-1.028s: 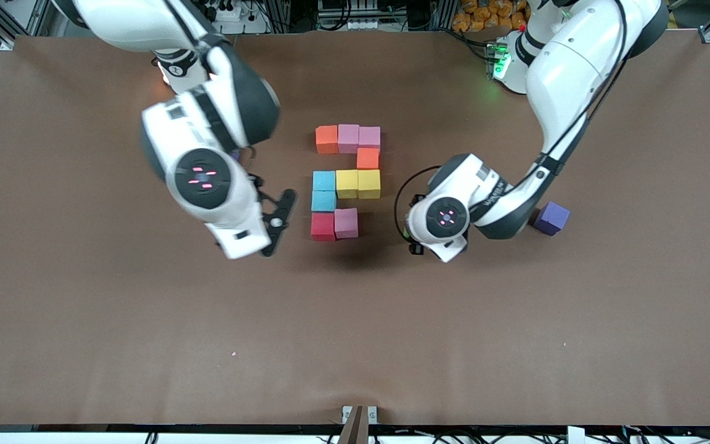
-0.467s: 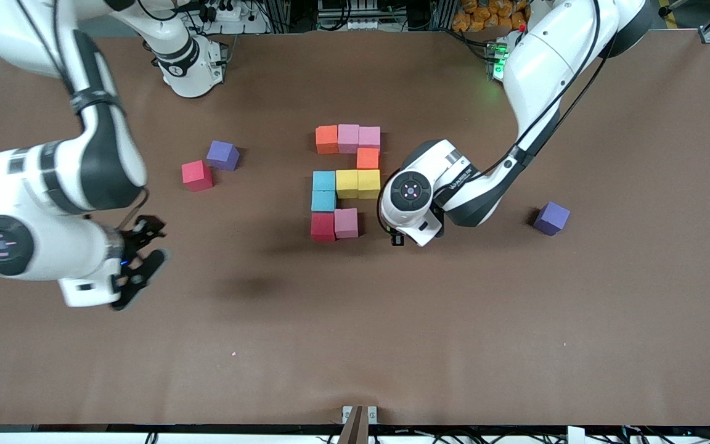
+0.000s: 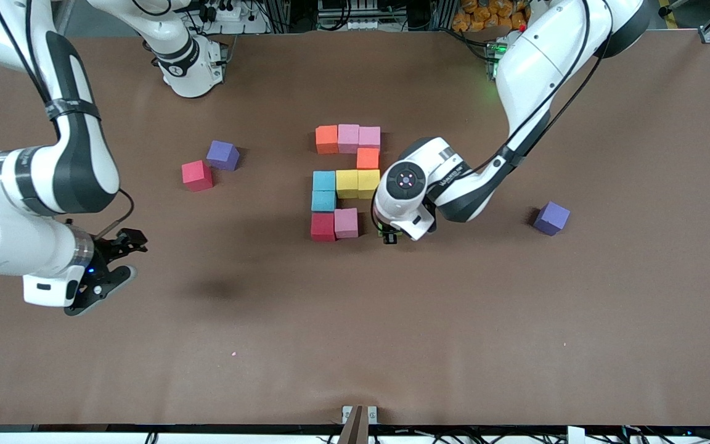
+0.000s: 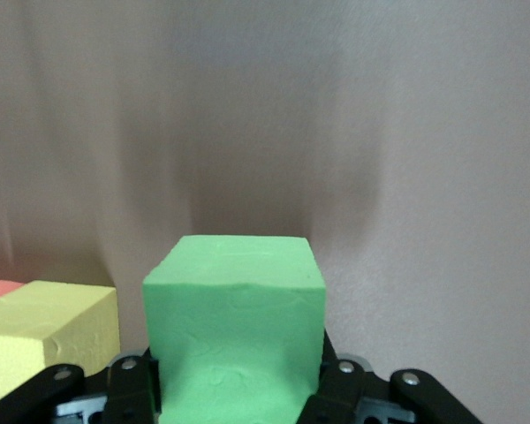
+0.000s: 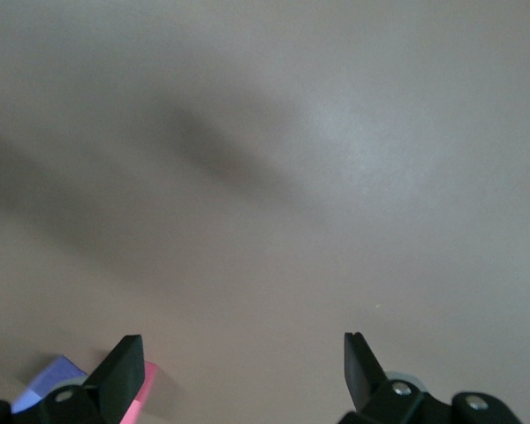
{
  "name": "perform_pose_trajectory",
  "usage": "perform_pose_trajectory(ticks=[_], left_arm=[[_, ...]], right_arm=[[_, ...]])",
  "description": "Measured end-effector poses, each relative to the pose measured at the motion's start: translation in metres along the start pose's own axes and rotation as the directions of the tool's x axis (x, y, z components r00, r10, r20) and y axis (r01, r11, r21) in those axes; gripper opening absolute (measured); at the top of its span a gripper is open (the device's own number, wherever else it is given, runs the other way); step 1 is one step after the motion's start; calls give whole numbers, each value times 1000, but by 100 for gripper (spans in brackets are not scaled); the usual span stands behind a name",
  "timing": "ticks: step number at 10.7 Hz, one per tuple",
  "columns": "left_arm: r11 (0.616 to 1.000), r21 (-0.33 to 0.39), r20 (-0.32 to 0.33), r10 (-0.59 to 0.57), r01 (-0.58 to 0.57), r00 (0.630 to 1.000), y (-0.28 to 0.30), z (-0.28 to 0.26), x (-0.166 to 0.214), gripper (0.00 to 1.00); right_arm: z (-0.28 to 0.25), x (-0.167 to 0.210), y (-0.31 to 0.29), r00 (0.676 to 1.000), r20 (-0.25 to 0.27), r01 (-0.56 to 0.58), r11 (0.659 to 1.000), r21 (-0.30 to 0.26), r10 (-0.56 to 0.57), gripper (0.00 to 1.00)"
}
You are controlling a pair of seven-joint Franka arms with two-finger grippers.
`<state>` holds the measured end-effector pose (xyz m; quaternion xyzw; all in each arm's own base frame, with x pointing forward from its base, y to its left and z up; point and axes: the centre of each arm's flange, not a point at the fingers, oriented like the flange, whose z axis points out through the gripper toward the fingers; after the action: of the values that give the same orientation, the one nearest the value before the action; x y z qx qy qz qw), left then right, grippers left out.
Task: Form number 2 with 11 blocks
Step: 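Retract the right gripper to rest while the left gripper holds green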
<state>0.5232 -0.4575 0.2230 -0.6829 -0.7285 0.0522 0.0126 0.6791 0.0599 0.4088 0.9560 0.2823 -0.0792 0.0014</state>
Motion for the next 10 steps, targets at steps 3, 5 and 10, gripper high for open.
perform_pose_trajectory(ticks=[3,5,10], left_arm=[[1000,-21,-1,1,-1,1000,-13,7,-14,59],[1000,-29,5,1,-1,1000,-11,8,-14,59],[999,-44,23,11,-10,1000,-12,12,-18,59]], right_arm=[[13,-16,-24,995,-23,-93,996,-16,93,100],[16,-38,-34,985,-29,-172,985,-20,171,100],[-9,-88,-53,960,-123,-261,964,-47,253,100]])
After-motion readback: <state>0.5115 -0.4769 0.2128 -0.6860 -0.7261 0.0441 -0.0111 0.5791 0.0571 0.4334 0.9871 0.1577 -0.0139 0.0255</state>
